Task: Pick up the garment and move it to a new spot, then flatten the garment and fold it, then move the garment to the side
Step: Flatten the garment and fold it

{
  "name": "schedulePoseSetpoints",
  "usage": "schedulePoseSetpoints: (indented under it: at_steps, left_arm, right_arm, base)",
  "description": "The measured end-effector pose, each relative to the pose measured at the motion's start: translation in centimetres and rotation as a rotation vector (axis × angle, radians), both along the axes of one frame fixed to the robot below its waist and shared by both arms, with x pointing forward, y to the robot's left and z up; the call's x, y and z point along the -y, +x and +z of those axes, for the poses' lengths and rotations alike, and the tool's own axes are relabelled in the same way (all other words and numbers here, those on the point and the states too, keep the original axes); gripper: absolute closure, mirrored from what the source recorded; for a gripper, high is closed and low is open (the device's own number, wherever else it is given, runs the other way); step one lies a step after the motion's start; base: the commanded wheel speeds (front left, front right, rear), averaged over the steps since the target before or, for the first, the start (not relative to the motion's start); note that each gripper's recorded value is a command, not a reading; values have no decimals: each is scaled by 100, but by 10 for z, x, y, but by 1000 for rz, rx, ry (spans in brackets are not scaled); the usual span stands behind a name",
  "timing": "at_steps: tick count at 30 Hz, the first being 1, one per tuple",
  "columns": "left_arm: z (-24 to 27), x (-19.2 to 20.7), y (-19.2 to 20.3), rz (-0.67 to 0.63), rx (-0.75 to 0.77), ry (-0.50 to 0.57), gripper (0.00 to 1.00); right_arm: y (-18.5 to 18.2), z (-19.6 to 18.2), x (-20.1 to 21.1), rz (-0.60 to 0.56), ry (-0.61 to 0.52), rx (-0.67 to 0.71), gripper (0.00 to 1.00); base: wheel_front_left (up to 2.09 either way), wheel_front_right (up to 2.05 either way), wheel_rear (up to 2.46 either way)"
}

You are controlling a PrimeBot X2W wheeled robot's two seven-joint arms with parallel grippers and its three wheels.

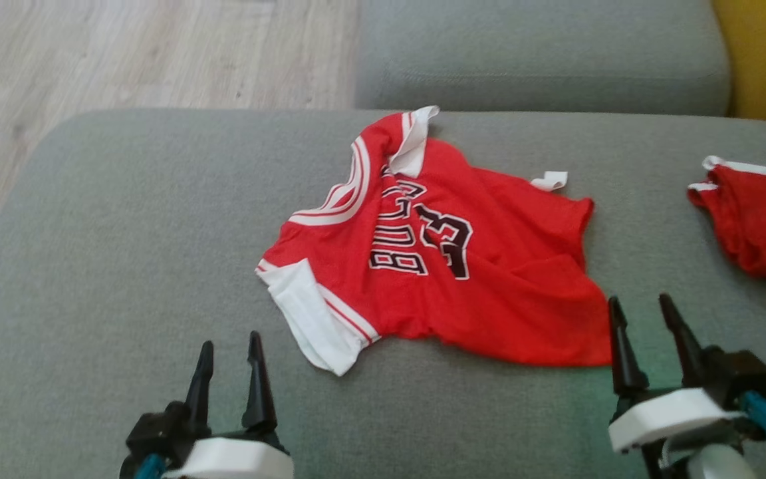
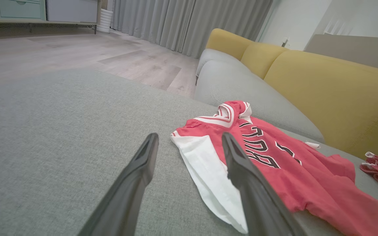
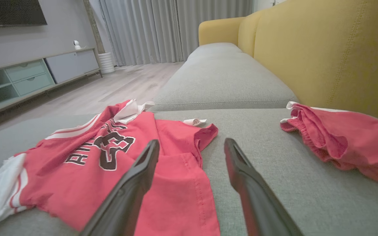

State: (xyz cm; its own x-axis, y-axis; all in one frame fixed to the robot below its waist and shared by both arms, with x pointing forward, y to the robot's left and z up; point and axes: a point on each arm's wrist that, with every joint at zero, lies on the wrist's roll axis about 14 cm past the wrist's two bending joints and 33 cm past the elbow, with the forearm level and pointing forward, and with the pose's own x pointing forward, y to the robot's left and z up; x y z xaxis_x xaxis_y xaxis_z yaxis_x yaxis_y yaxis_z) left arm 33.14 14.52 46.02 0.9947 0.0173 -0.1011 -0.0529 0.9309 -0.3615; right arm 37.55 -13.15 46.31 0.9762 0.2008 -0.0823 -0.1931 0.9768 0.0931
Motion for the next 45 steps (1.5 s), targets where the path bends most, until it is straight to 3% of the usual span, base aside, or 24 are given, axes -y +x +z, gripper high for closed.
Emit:
schedulePoseSetpoints:
  at_steps: [6, 19, 23, 31, 45]
  left_arm:
    - [2, 3, -1, -16, 6, 5, 0]
    - [-4, 8, -2, -41, -24, 16, 0]
    - [-16, 11, 3, -79, -89, 40, 0]
    - [-42, 22, 55, -188, -259, 113, 0]
    - [-84, 16, 75, -172, -408, 119, 0]
  right_arm:
    - [-17, 2, 0, -3, 26, -17, 0]
    - [-18, 5, -3, 9, 25, -25, 0]
    - [-16, 3, -7, 20, 27, -34, 0]
    - [-12, -16, -10, 29, 20, -95, 0]
    - [-3, -28, 3, -11, 10, -126, 0]
  base:
    - [0, 0, 0]
    - [0, 0, 0]
    - [0, 0, 0]
    - [0, 0, 0]
    - [0, 0, 0]
